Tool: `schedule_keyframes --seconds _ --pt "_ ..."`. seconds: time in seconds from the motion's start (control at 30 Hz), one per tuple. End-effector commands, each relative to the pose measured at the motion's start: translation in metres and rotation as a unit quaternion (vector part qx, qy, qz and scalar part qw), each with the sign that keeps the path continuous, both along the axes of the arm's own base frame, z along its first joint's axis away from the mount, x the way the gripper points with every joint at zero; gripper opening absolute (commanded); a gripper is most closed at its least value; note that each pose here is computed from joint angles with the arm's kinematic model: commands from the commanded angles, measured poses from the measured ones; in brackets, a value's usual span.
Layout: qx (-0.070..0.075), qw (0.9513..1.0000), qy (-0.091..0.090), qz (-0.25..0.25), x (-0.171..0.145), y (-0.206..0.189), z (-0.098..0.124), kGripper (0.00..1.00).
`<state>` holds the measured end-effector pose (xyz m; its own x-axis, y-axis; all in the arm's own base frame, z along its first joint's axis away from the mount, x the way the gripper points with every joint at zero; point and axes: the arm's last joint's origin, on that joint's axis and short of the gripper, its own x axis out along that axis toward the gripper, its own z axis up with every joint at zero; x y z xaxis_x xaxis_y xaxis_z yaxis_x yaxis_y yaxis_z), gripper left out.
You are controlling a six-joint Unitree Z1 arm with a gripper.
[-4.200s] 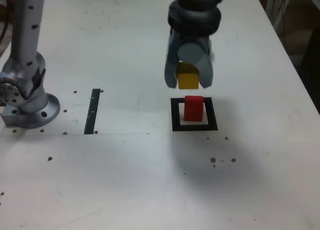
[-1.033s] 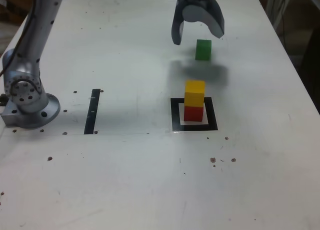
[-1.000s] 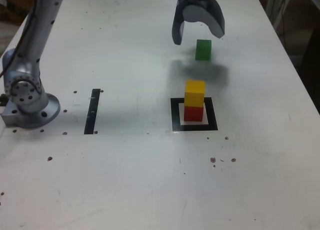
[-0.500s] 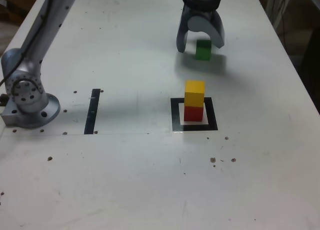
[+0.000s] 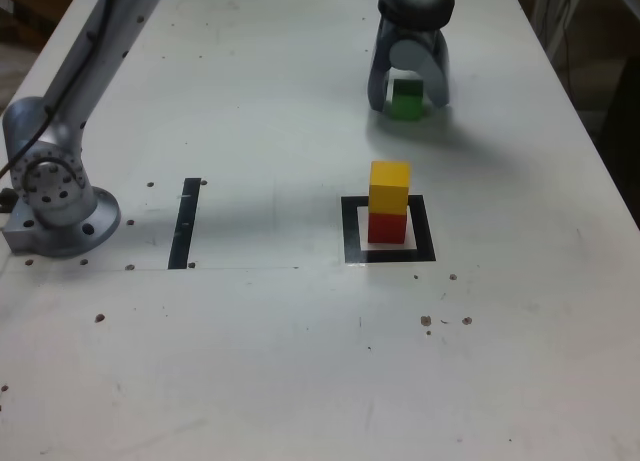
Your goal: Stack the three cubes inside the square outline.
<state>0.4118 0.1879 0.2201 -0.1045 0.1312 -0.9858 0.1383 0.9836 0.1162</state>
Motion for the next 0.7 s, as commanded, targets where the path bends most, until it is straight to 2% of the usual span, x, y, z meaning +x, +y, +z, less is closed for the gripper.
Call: schedule_keyframes --seconds 0.0,0.37,0.67 --pt "0.001 1.0 0.0 0.001 0.0004 0.0011 -0.0022 0.4" --pt "-0.005 0.9999 -0.013 0.0 0.0008 0.0004 -0.0001 0.16" --pt "-0.021 0.9997 -0.009 -0.004 0.001 -0.0018 -0.0022 0.15"
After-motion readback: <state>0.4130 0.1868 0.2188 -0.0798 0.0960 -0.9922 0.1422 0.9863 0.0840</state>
